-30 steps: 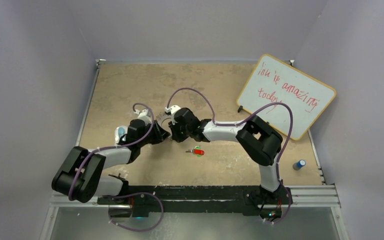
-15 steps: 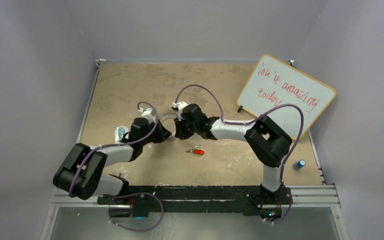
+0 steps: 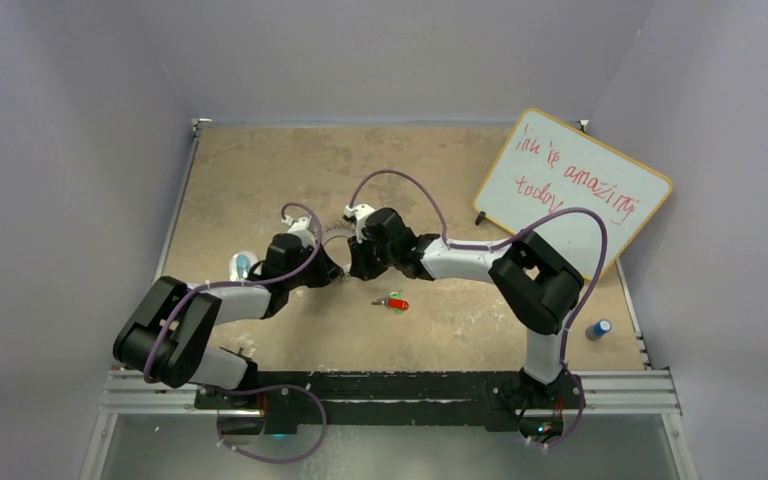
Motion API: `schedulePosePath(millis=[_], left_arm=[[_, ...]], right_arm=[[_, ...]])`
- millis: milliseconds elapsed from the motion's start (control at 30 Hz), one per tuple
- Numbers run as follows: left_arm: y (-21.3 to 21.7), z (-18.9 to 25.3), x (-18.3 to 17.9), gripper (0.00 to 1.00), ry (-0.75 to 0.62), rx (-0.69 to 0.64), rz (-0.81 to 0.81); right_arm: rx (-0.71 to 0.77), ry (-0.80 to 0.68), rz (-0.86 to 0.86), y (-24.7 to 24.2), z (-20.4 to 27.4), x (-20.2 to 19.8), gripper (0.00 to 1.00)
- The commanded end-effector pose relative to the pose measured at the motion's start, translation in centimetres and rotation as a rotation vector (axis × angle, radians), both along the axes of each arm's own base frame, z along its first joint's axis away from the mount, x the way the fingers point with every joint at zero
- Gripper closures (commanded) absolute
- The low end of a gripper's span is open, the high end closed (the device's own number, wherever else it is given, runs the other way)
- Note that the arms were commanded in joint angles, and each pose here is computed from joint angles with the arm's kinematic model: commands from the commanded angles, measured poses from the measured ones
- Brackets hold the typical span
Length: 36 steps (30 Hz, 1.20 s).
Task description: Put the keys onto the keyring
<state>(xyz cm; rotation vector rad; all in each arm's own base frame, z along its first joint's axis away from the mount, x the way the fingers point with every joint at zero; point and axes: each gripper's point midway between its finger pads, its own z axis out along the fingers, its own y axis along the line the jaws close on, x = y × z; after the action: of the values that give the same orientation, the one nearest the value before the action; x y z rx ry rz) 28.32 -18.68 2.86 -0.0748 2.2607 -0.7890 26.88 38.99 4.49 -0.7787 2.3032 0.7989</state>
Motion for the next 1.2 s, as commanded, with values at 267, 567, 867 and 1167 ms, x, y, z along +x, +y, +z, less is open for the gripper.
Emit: schedulePosePath(millis=[267, 567, 867, 1167], left_arm=[[-1.0, 1.4, 0.6, 1.0, -0.031, -0.037, -0.02], [-0.8, 1.5, 0.7, 1.0, -0.022, -0.035, -0.007], [-0.9, 1.9, 0.5, 1.0, -0.022, -0.046, -0.006], [-1.0, 1.9, 0.4, 1.0, -0.018, -0.057, -0.006]], right_arm=[[-0.023, -0.173, 0.052, 0.1, 0.4, 0.2, 0.58], [-0.216, -0.422, 0.042, -0.3, -0.8, -0.5, 0.34], [-0.343, -0.529, -0.017, -1.4, -2.4, 1.1, 0.59], [-0.233, -0.538, 0.103, 0.8, -2.0, -0.2, 0.53]])
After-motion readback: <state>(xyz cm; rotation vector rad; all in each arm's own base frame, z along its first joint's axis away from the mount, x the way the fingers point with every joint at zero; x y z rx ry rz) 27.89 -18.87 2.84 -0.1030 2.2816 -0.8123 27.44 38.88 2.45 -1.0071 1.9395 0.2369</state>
